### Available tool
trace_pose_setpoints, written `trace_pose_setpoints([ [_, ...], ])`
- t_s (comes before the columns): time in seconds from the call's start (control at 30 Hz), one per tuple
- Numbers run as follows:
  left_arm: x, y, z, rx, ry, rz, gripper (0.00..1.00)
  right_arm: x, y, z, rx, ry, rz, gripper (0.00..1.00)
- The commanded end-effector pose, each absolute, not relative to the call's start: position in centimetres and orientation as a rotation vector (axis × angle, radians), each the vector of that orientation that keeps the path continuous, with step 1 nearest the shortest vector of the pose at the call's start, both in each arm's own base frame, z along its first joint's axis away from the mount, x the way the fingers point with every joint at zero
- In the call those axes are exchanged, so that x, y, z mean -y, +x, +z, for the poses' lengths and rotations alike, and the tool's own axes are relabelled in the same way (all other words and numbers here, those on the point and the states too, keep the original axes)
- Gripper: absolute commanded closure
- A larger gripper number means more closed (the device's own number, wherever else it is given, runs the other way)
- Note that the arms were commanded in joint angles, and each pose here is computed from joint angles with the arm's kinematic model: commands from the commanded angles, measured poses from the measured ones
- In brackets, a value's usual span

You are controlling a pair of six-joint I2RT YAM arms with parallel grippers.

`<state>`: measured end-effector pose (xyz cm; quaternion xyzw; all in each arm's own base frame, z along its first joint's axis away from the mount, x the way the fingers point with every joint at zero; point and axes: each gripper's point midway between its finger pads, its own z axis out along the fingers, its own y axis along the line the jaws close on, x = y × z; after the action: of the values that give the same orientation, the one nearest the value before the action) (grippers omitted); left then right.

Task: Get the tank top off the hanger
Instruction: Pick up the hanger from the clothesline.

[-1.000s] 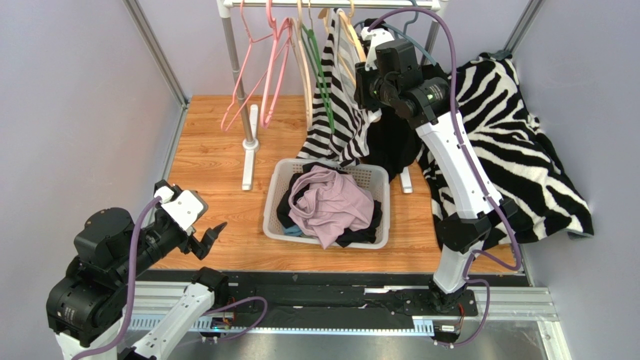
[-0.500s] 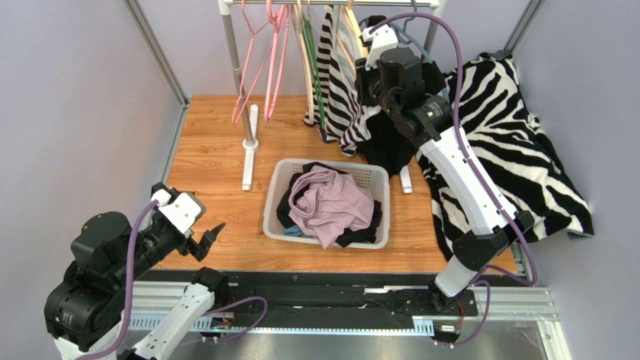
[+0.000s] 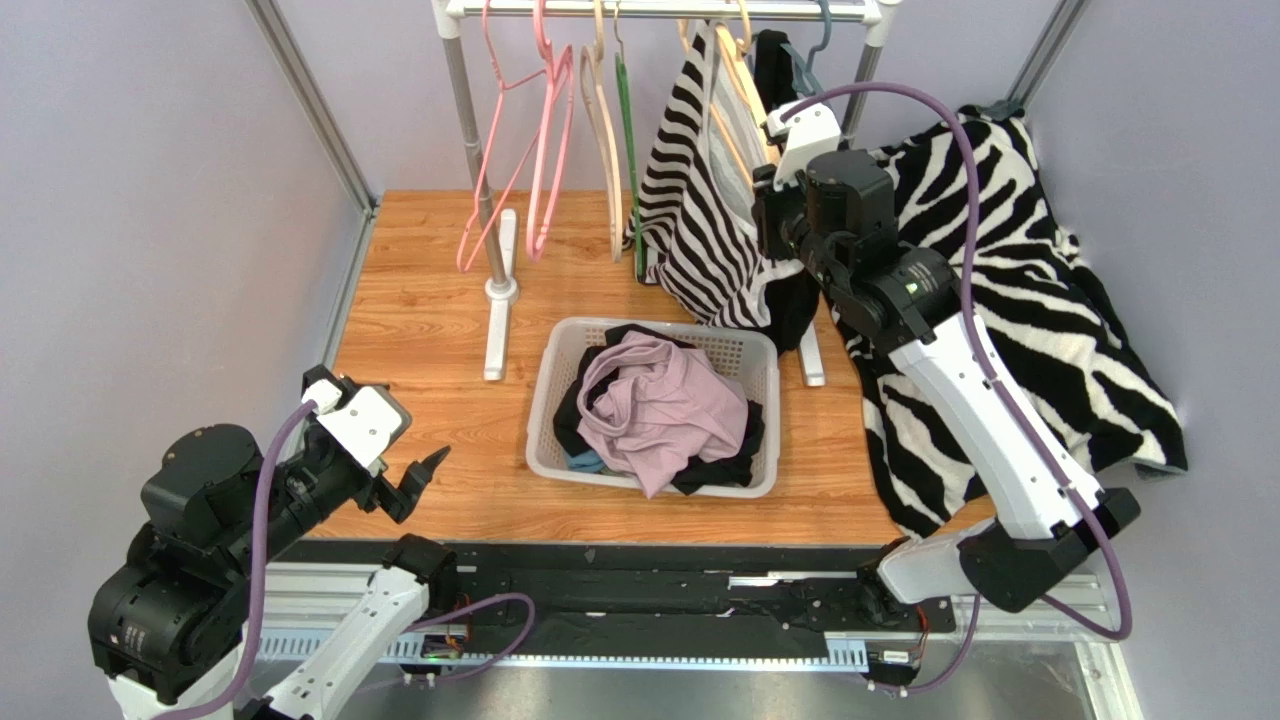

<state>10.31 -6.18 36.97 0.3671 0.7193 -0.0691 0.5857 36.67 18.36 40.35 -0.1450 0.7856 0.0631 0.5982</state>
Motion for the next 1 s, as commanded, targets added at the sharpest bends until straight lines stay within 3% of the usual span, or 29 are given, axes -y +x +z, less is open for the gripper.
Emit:
trace_pose_setpoints([
  [0.0, 6.3, 10.2, 37.6, -1.651, 0.859, -0.16, 0.03, -16.7, 34.6, 43.4, -1.733, -0.304, 0.157, 1.0],
  [0.33, 6.1, 10.2, 38.0, -1.649, 0.854, -0.151, 0.03, -15.3, 26.2, 46.0, -1.753, -0.451, 0.326, 1.0],
  [0.7, 6.6, 10.2, 38.0, -1.652, 0.863, -0.184, 0.03, -13.4, 13.5, 56.8, -1.356, -0.566, 0.645, 1.0],
  [0.97, 7.2, 9.6, 37.3, -1.658, 0.887, -0.226, 0.03, -13.9, 11.1, 62.1, -1.184, -0.62, 0.722, 1.0],
])
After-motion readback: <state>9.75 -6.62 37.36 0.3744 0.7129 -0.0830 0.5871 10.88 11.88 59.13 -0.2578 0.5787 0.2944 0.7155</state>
